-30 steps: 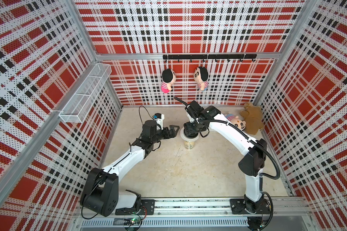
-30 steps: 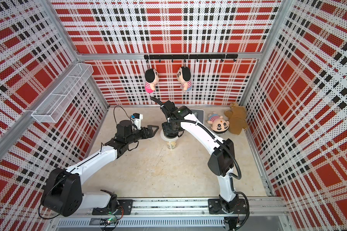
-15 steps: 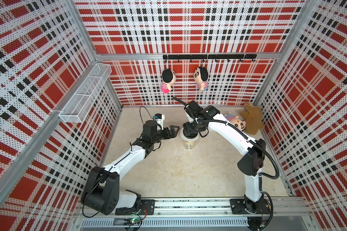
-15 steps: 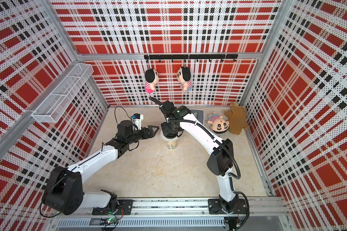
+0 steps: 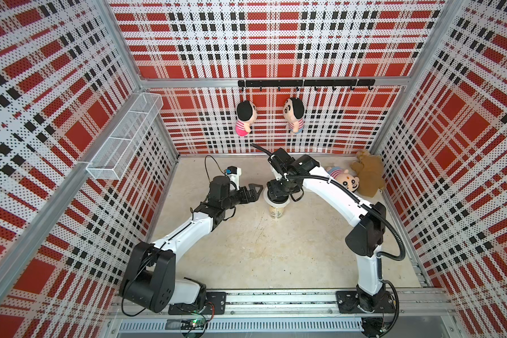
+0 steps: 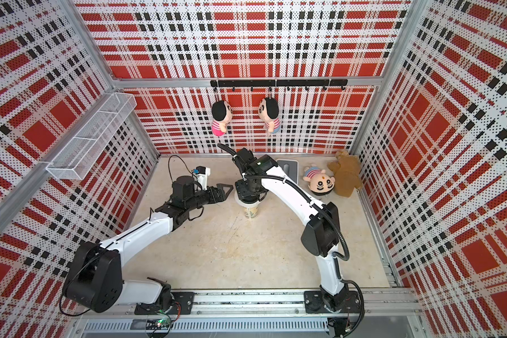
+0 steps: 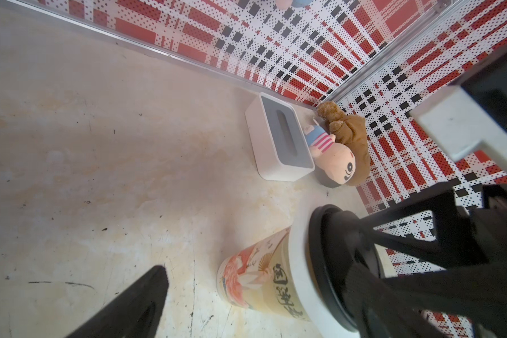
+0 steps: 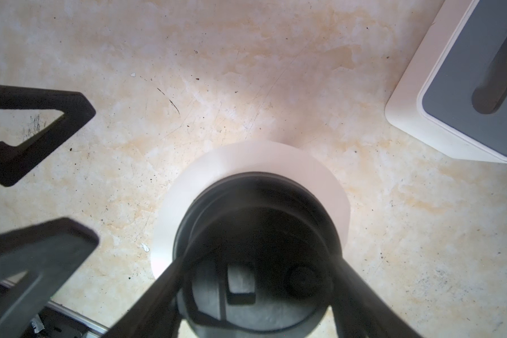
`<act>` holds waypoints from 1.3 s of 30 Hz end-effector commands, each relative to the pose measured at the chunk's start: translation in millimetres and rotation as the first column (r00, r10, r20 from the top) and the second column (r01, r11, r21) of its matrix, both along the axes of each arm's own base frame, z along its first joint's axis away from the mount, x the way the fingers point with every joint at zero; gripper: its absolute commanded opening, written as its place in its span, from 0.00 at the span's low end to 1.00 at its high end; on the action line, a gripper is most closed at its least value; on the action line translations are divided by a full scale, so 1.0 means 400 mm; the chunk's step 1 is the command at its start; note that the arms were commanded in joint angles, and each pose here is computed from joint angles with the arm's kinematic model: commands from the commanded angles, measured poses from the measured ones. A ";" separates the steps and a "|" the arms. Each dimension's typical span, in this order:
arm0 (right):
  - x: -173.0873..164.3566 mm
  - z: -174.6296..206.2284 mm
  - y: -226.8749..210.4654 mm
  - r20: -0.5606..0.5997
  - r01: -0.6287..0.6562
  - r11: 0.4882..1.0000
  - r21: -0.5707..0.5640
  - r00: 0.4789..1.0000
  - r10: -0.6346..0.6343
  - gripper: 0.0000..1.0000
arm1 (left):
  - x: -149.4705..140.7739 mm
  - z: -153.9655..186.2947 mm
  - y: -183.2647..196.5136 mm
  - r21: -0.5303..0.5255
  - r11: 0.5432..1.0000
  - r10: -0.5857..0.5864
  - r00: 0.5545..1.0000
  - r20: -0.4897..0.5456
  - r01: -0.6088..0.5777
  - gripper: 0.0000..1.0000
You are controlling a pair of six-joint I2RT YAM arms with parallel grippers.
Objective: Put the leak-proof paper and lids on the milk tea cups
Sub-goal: Secure the cup lid on the cup.
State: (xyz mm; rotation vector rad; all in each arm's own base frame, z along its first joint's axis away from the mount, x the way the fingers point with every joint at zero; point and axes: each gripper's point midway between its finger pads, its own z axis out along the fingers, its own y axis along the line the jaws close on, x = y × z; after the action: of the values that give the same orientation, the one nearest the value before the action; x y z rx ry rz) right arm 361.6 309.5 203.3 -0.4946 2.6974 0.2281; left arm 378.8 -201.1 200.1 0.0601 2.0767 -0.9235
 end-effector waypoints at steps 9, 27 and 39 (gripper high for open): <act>-0.013 -0.024 0.017 -0.028 -0.029 1.000 -0.010 0.999 0.028 0.60 | 0.002 0.004 -0.018 -0.003 1.000 -0.029 0.999 0.019 0.029 0.99; -0.035 -0.080 0.010 -0.051 -0.033 0.999 -0.032 0.998 0.031 0.63 | 0.021 0.006 -0.076 -0.004 0.997 -0.075 0.997 0.014 0.075 0.99; -0.063 -0.142 0.002 -0.042 -0.038 0.999 -0.031 0.998 0.037 0.64 | 0.057 -0.002 -0.135 0.002 0.992 -0.123 0.992 0.004 0.123 0.99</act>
State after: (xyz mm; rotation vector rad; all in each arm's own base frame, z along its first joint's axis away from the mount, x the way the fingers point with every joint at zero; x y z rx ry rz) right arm 361.0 312.3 196.5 -0.4911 2.5965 0.2694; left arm 401.7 -239.6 196.3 0.1264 2.1009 -0.9663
